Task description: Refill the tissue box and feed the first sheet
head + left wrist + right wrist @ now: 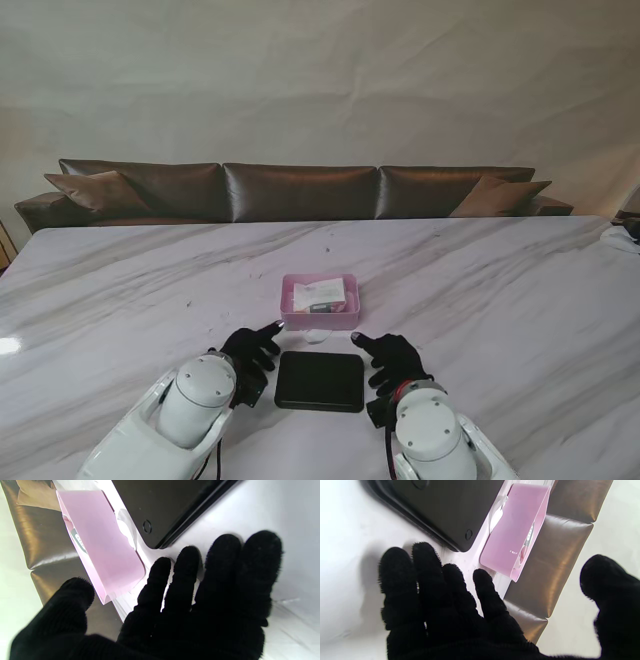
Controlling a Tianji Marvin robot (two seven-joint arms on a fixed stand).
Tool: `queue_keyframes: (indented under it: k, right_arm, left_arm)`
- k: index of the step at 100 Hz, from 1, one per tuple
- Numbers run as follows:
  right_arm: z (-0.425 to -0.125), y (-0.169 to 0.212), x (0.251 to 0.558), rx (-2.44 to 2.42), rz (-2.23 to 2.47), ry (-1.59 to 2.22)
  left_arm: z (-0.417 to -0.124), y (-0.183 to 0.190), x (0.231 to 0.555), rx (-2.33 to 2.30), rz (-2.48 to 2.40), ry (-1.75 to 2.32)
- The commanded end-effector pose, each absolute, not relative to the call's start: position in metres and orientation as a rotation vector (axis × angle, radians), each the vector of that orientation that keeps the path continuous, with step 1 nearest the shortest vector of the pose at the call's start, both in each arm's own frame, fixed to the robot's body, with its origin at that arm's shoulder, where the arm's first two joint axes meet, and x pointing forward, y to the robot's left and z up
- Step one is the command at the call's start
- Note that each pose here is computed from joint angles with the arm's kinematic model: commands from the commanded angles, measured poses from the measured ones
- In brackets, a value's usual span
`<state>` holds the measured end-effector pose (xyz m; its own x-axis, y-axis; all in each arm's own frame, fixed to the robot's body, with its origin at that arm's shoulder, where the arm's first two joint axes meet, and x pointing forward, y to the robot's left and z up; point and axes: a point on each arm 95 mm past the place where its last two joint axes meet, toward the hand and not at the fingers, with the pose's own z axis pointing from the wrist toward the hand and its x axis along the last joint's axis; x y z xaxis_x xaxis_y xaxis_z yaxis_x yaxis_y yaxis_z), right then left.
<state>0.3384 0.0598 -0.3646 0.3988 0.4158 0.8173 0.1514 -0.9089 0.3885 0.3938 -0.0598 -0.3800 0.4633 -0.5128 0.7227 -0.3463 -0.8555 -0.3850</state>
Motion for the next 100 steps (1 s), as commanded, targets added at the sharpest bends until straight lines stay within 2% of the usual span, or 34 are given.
queue_keyframes:
  k: [1, 37, 63, 100]
  right_arm:
    - [-0.369, 0.06, 0.331, 2.433, 1.485, 0.511]
    - [-0.363, 0.063, 0.311, 2.542, 1.402, 0.502]
    - [-0.37, 0.068, 0.316, 2.594, 1.408, 0.453]
    - [-0.373, 0.076, 0.332, 2.6, 1.455, 0.436]
  left_arm:
    - [-0.403, -0.055, 0.378, -2.568, -1.242, 0.769]
    - [-0.398, -0.057, 0.362, -2.606, -1.226, 0.763]
    - [-0.399, -0.061, 0.356, -2.651, -1.215, 0.751]
    - [-0.396, -0.075, 0.369, -2.665, -1.252, 0.776]
